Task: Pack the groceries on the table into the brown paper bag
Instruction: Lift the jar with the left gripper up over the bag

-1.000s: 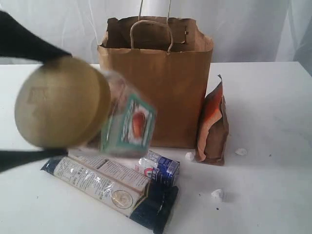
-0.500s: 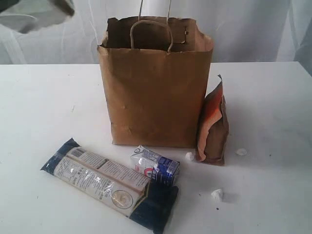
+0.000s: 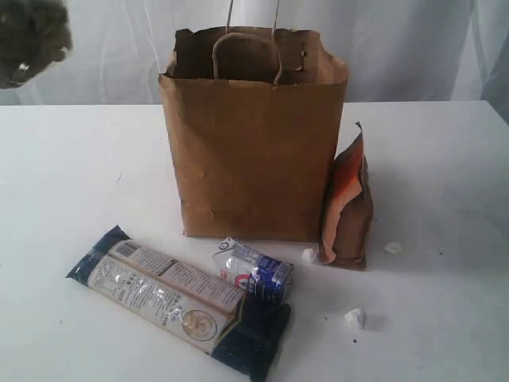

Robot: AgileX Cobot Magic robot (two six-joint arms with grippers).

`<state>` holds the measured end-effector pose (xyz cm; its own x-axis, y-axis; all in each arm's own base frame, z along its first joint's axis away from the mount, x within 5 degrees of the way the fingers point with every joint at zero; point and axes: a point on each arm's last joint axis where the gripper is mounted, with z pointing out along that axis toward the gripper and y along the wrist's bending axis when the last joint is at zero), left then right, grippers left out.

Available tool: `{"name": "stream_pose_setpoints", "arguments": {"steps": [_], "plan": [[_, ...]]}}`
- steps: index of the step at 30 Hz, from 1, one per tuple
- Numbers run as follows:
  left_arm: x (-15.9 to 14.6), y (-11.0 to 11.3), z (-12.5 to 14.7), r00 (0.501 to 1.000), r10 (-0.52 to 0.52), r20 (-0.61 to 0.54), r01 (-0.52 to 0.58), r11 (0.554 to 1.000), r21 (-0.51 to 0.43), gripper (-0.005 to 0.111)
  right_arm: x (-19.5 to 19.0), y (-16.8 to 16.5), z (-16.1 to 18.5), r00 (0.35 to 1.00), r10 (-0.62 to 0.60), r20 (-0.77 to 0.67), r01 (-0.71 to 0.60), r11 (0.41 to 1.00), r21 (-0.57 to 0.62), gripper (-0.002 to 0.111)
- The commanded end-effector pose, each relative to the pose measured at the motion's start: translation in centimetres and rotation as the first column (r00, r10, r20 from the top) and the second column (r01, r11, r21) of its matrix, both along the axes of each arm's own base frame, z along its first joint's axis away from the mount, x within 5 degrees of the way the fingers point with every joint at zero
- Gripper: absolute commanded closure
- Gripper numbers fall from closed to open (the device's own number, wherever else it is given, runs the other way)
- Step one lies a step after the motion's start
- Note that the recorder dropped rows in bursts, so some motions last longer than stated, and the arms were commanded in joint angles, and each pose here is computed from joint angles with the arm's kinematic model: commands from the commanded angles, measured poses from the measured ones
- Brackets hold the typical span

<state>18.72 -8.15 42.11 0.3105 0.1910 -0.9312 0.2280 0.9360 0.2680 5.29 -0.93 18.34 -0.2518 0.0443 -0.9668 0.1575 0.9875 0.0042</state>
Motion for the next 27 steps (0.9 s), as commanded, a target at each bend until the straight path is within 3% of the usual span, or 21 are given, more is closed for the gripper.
{"name": "stream_pose_setpoints", "arguments": {"steps": [1, 4, 8, 12, 17, 21, 27], "plan": [[1.6, -1.2, 1.1, 0.973, -0.063, 0.223, 0.125, 0.953, -0.276, 0.107, 0.0, 0.0, -0.1, 1.0, 0.001, 0.004, -0.001, 1.0, 0.001, 0.108], [4.8, -2.2, -0.4, 0.981, -0.126, 0.144, 0.18, 0.863, -0.472, 0.107, 0.0, 0.0, -0.1, 1.0, 0.001, 0.004, -0.001, 1.0, 0.001, 0.108], [7.3, -2.5, -1.0, 0.969, -0.199, 0.148, 0.247, 0.73, -0.638, 0.107, 0.0, 0.0, -0.1, 1.0, 0.001, 0.004, -0.001, 1.0, 0.001, 0.108], [9.4, -3.1, -1.2, 0.922, -0.339, 0.188, 0.373, 0.642, -0.669, 0.107, 0.0, 0.0, -0.1, 1.0, 0.001, 0.004, -0.001, 1.0, 0.001, 0.108], [11.0, -4.9, -0.8, 0.826, -0.486, 0.285, 0.543, 0.553, -0.632, 0.107, 0.0, 0.0, -0.1, 1.0, 0.001, 0.004, -0.001, 1.0, 0.001, 0.108], [11.7, -6.1, -0.8, 0.773, -0.563, 0.291, 0.608, 0.528, -0.593, 0.107, 0.0, 0.0, -0.1, 1.0, 0.001, 0.004, -0.001, 1.0, 0.001, 0.108], [12.4, -7.5, -1.9, 0.734, -0.64, 0.229, 0.648, 0.558, -0.518, 0.107, 0.0, 0.0, -0.1, 1.0, 0.001, 0.004, -0.001, 1.0, 0.001, 0.108]]}}
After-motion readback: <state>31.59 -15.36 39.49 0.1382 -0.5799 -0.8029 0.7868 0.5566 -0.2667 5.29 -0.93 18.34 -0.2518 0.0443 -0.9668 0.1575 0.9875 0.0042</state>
